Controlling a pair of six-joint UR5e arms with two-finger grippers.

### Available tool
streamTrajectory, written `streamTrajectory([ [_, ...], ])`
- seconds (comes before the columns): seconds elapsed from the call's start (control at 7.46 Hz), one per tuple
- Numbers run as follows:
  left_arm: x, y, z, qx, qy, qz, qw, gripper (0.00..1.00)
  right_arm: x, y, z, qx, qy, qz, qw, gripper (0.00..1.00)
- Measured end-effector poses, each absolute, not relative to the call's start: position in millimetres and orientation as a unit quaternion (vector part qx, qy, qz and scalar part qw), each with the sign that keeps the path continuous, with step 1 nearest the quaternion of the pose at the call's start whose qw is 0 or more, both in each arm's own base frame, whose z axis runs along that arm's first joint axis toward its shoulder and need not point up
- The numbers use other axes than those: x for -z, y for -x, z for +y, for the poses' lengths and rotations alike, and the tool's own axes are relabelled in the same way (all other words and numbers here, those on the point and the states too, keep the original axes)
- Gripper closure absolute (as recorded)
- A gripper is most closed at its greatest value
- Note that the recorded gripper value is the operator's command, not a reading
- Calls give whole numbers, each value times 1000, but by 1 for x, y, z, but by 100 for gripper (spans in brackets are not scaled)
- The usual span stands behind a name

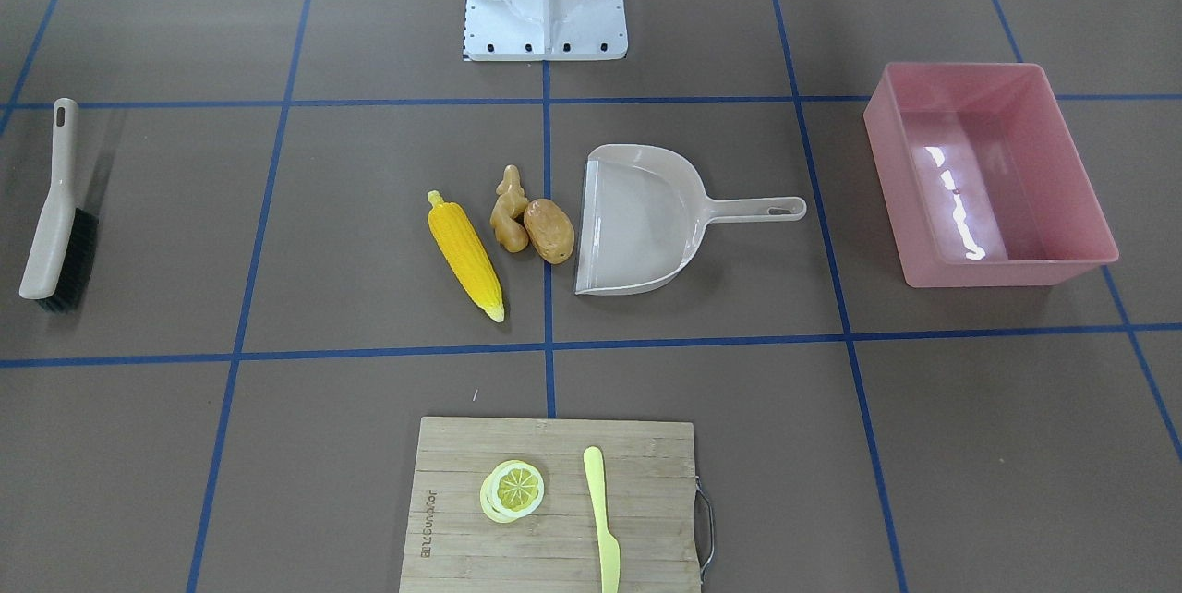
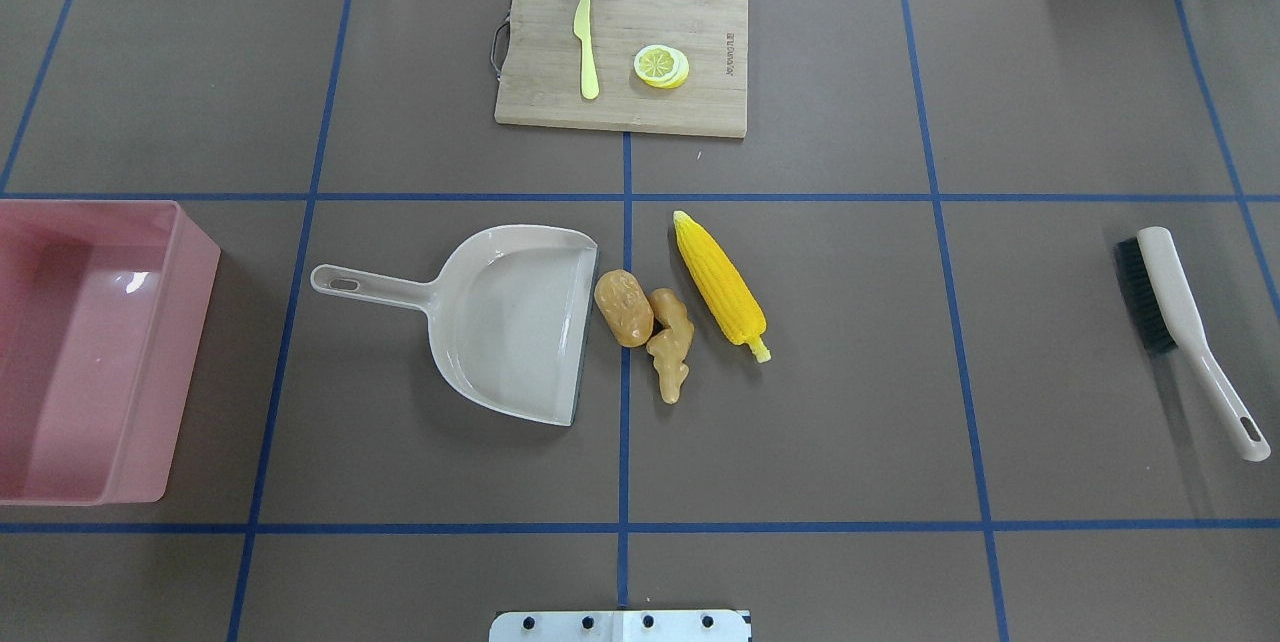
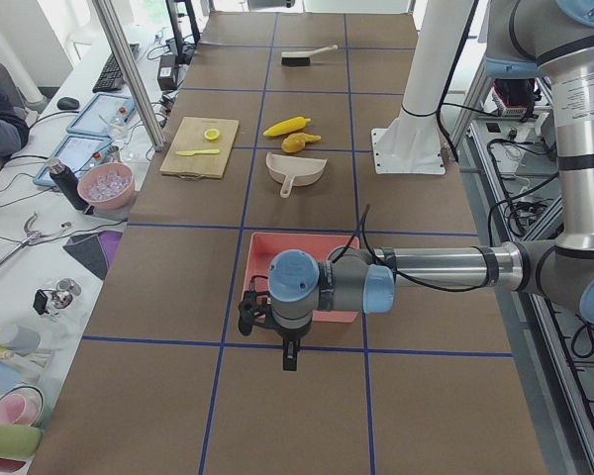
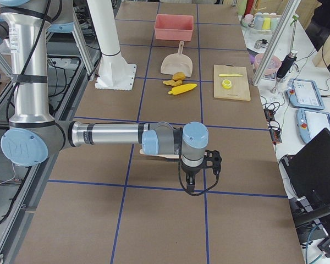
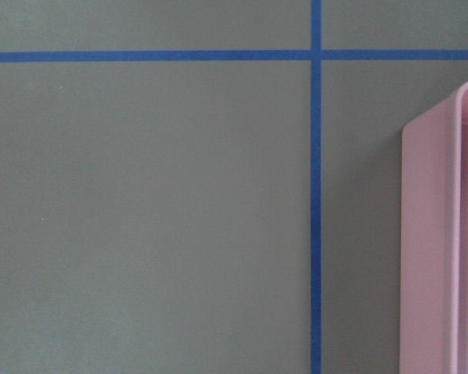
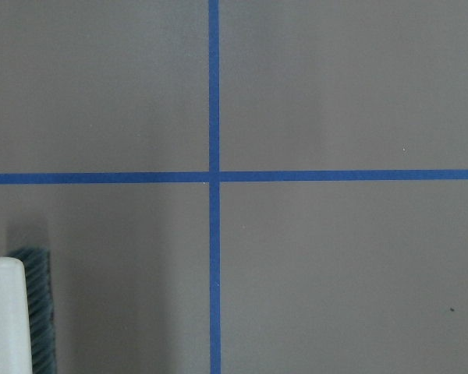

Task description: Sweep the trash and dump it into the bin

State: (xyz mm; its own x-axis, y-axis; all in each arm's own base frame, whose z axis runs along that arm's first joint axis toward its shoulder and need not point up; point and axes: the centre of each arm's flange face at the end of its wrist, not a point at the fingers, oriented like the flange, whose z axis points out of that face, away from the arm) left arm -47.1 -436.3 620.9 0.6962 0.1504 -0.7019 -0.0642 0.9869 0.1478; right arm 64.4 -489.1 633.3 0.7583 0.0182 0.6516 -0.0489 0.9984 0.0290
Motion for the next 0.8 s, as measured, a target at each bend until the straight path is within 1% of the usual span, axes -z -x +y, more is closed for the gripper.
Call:
streamTrajectory([
  [0.13, -591, 16, -464, -105, -78, 386, 913, 1, -633, -64, -489, -18, -23, -348, 937, 0],
  [0.27, -566, -13, -478, -147, -105, 387, 904, 1, -632, -64, -489, -24, -21, -351, 936, 0],
  [0.54, -496, -66, -478, -234, -184, 396, 869, 1, -616, -53, -484, -55, -11, -374, 926, 0],
  [0.8, -438, -129, -460, -317, -229, 410, 824, 1, -585, -21, -457, -64, -1, -382, 922, 0],
])
